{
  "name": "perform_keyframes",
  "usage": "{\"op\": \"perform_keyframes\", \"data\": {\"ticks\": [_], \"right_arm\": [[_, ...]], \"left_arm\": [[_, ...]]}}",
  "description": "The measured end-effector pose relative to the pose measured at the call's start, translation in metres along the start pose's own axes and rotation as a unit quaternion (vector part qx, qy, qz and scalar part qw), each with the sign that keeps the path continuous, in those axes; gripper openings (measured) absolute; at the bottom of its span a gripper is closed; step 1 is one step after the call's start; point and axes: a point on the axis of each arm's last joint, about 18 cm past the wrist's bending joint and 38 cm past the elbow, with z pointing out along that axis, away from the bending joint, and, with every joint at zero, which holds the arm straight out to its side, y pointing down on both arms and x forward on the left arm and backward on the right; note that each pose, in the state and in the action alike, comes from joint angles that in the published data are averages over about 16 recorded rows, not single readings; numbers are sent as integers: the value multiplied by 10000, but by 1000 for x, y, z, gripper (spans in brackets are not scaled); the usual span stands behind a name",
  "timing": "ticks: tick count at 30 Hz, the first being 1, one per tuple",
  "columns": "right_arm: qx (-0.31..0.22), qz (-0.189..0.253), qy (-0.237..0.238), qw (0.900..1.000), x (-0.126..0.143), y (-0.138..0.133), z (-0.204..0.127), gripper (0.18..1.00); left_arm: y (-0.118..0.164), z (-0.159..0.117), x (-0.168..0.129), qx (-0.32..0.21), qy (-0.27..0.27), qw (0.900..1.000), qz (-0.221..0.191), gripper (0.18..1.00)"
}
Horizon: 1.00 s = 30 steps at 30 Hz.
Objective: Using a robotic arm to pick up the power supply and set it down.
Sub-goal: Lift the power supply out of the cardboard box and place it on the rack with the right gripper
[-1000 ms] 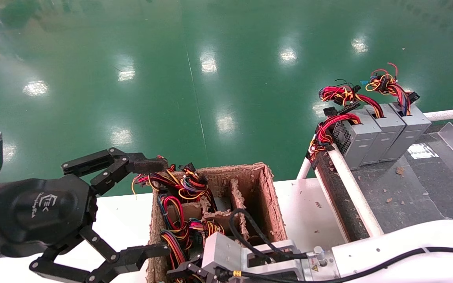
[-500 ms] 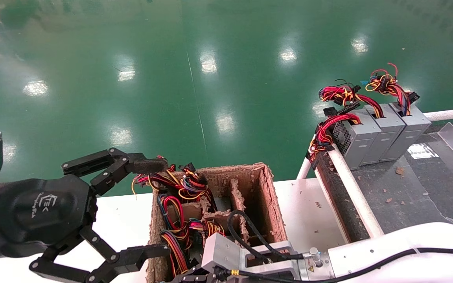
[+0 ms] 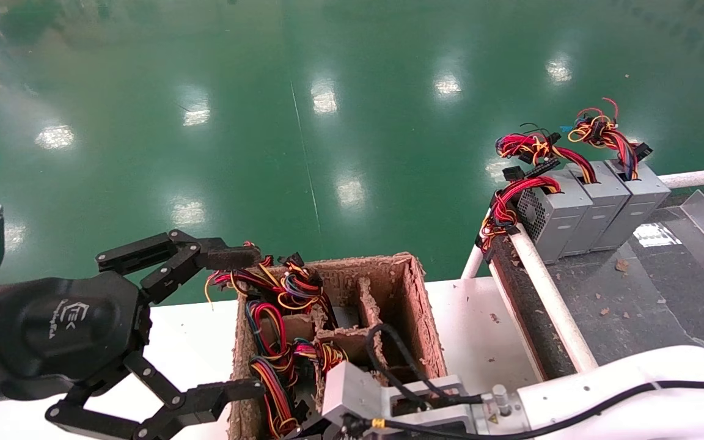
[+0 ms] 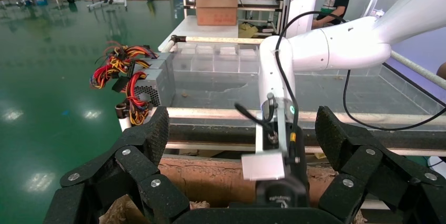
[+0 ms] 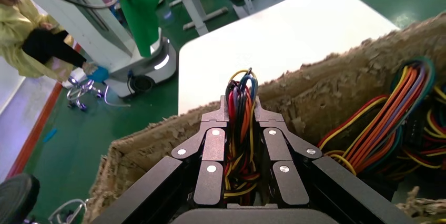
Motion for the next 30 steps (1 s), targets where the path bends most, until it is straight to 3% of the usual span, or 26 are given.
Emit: {"op": "perform_keyframes", "data": {"ticks": [16,30], "right_arm": [[791,-486,224,9954,-23,-50,-56,263],[1434,-739,726,9842,-30,-81,-112,263]], "left_arm": [[0,0,0,0,0,10000,0,1001],[0,0,0,0,0,10000,0,1001]]}}
